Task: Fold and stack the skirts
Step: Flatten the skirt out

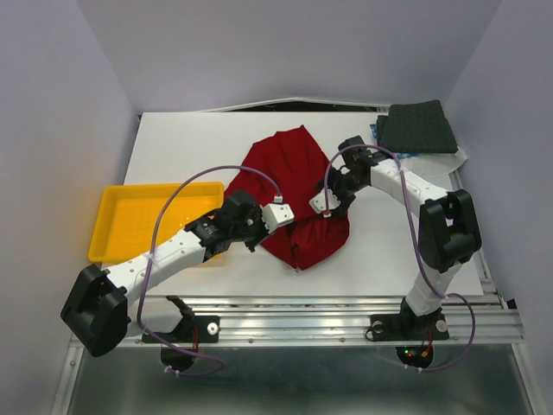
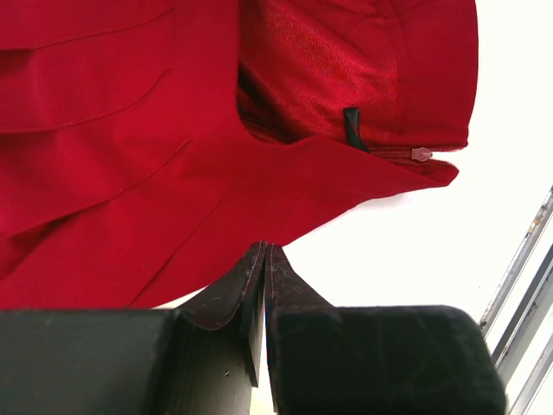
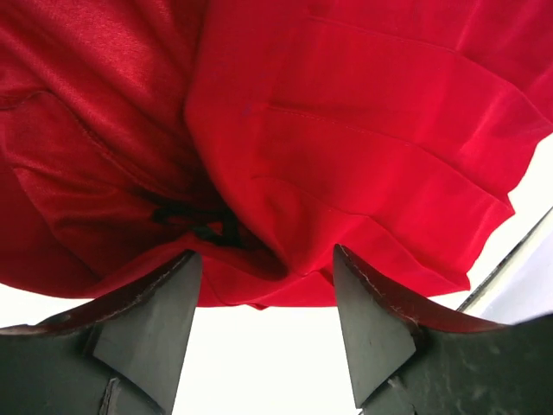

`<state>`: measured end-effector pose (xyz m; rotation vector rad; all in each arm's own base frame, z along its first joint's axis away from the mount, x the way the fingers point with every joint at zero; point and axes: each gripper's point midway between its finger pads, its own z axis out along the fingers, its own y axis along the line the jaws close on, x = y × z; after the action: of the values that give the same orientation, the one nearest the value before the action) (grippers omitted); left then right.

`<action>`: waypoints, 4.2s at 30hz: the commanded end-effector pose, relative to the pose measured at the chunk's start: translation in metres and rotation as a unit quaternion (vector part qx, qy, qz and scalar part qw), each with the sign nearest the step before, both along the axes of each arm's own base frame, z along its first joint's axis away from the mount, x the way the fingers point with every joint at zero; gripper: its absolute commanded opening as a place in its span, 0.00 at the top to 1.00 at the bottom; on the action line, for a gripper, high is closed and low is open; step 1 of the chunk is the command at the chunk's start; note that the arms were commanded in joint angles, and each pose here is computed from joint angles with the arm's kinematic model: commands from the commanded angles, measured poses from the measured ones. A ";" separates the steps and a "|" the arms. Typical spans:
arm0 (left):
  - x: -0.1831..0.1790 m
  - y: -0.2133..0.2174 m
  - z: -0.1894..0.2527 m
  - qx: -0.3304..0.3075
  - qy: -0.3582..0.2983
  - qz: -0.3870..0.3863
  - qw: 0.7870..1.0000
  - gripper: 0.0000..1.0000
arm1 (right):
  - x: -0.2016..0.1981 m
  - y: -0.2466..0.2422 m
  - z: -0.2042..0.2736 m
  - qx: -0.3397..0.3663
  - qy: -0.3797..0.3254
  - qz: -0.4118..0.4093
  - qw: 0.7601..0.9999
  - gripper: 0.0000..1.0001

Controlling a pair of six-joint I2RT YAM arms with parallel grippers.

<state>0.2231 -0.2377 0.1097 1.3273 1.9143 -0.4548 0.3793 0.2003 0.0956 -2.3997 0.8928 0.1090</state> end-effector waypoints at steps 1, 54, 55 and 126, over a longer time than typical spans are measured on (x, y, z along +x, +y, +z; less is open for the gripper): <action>0.004 -0.002 0.011 -0.019 -0.020 0.001 1.000 0.85 | -0.010 0.015 0.005 -0.043 -0.126 0.243 0.961 0.34; 0.033 -0.045 0.112 -0.238 -0.030 0.097 0.966 0.01 | 0.111 -0.036 0.336 0.567 0.121 -0.649 0.493 0.99; 0.035 -0.048 0.113 -0.240 -0.036 0.101 0.965 0.01 | 0.110 -0.034 0.337 0.569 0.126 -0.646 0.493 0.99; 0.145 -0.051 0.097 -0.117 -0.085 -0.074 0.987 0.62 | 0.024 -0.003 0.399 0.597 0.165 -0.497 0.608 0.99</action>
<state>0.3823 -0.2770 0.1912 1.2320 1.6307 -0.4644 0.4274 0.2017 0.4106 -0.4417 1.7639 0.5262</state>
